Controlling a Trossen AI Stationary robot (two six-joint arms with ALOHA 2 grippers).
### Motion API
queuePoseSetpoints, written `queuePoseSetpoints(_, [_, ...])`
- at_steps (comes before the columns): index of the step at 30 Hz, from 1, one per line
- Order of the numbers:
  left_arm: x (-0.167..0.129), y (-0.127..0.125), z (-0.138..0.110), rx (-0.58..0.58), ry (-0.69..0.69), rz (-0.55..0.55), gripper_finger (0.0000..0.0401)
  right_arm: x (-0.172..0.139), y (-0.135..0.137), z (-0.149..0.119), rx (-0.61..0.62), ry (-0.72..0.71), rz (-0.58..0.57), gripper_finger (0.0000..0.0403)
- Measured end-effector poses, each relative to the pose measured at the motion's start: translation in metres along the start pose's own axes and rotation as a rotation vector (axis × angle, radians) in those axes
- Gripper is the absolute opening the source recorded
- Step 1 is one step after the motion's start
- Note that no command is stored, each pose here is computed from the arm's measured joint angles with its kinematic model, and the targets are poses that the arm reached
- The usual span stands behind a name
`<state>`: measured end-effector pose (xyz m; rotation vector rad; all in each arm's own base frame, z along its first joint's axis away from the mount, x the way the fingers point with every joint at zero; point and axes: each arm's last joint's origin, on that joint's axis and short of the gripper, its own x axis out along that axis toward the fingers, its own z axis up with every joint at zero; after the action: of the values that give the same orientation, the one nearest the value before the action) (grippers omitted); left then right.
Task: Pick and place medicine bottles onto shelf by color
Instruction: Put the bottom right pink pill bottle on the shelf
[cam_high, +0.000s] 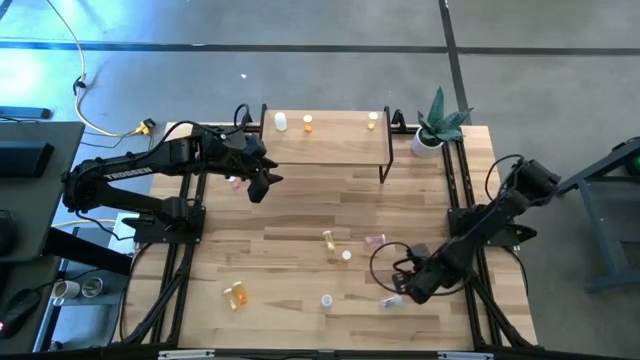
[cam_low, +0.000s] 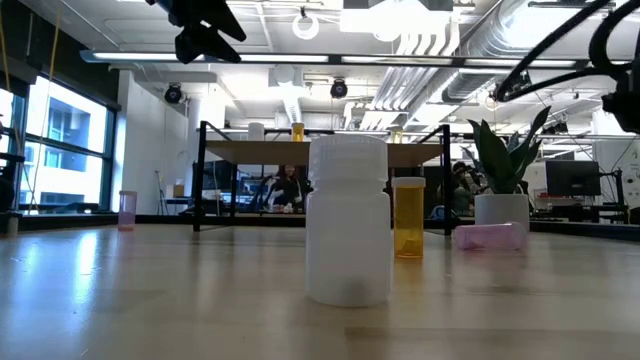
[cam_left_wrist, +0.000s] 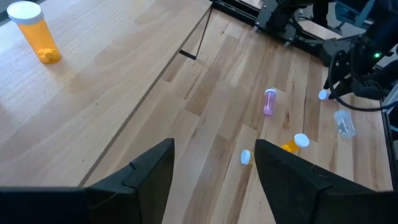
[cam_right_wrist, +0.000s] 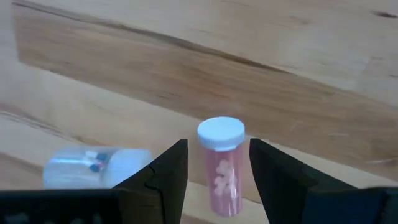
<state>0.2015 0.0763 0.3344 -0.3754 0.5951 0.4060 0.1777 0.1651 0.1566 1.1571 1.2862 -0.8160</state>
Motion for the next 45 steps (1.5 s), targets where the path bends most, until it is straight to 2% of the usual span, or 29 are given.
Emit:
queuePoseSetpoints(8, [0.000,0.000,0.000,0.000,0.000,0.000,0.0213,0.005,0.001,-0.005,-0.028,0.034,-0.010,0.0163])
queuePoseSetpoints(18, [0.000,0.000,0.000,0.000,0.000,0.000,0.0214,0.005,-0.008,-0.023,-0.008,0.063,-0.012,0.0163])
queuePoseSetpoints(35, [0.000,0.000,0.000,0.000,-0.001,0.000,0.0214,0.022,-0.002,-0.029,-0.018,0.064,-0.011,0.0162])
queuePoseSetpoints(39, [0.000,0.000,0.000,0.000,-0.001,0.000,0.0214,0.020,-0.001,-0.029,-0.017,0.049,-0.034,0.0144])
queuePoseSetpoints(45, [0.000,0.000,0.000,0.000,0.000,0.000,0.0214,0.013,0.002,-0.031,-0.023,0.026,-0.046,0.0091])
